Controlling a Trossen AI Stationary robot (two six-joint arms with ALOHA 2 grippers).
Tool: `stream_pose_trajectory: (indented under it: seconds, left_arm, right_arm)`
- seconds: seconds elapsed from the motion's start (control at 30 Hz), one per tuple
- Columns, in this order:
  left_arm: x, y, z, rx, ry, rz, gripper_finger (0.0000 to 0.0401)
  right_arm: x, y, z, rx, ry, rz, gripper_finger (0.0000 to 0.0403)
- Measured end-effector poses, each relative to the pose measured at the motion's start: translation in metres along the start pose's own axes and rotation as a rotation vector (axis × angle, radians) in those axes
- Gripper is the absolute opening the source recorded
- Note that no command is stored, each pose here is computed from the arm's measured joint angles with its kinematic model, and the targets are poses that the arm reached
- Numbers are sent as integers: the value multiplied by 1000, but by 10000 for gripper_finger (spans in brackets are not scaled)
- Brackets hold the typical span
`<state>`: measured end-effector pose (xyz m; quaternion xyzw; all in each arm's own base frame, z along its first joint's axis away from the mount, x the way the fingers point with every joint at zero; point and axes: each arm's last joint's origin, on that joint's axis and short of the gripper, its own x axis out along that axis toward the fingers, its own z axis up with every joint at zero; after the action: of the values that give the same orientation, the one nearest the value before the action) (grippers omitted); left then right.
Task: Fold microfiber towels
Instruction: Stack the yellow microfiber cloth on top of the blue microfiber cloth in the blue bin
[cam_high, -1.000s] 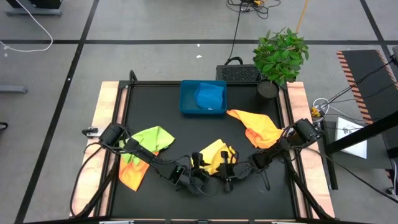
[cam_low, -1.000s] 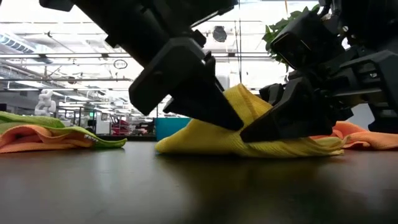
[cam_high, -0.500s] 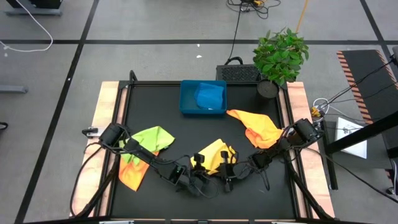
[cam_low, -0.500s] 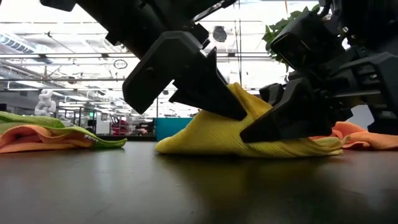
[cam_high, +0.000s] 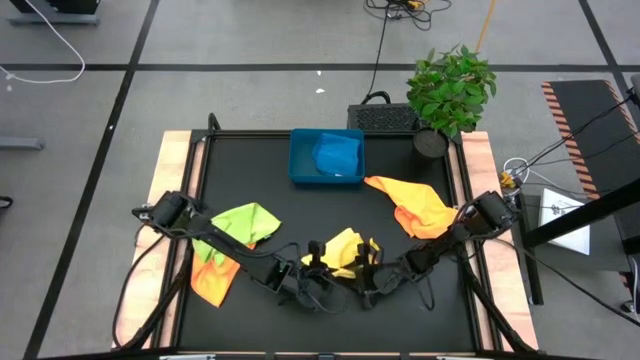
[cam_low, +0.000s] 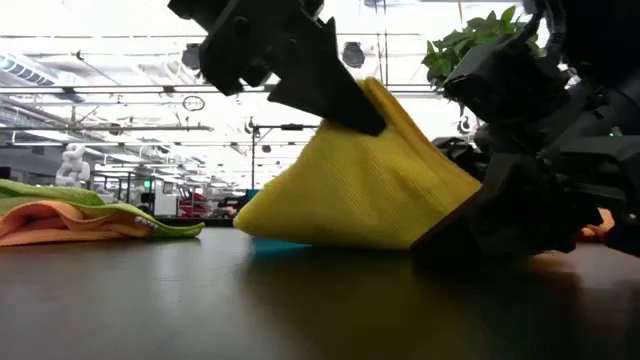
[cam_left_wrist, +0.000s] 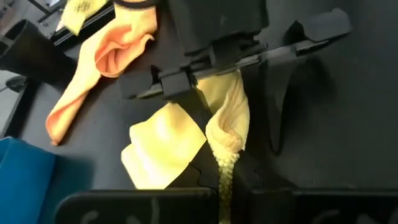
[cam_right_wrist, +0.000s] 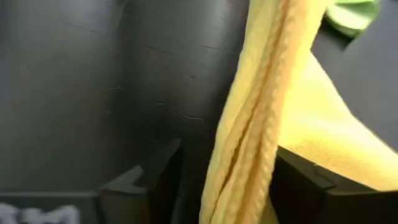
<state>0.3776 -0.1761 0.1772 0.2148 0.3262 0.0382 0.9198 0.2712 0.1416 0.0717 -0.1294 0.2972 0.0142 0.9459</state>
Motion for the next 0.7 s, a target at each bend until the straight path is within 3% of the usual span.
stream_pose_trajectory:
  seconds: [0.13, 0.3, 0.7]
  left_arm:
    - [-5, 3, -3, 0, 49, 7, 4]
    - [-8, 4, -6, 4, 82, 28, 3]
    - [-11, 6, -5, -3, 85, 28, 5]
  right_arm:
    - [-7, 4, 0, -85, 13, -63, 250]
    - [-24, 4, 4, -127, 63, -110, 261]
    - [-36, 0, 0, -149, 165, -140, 201]
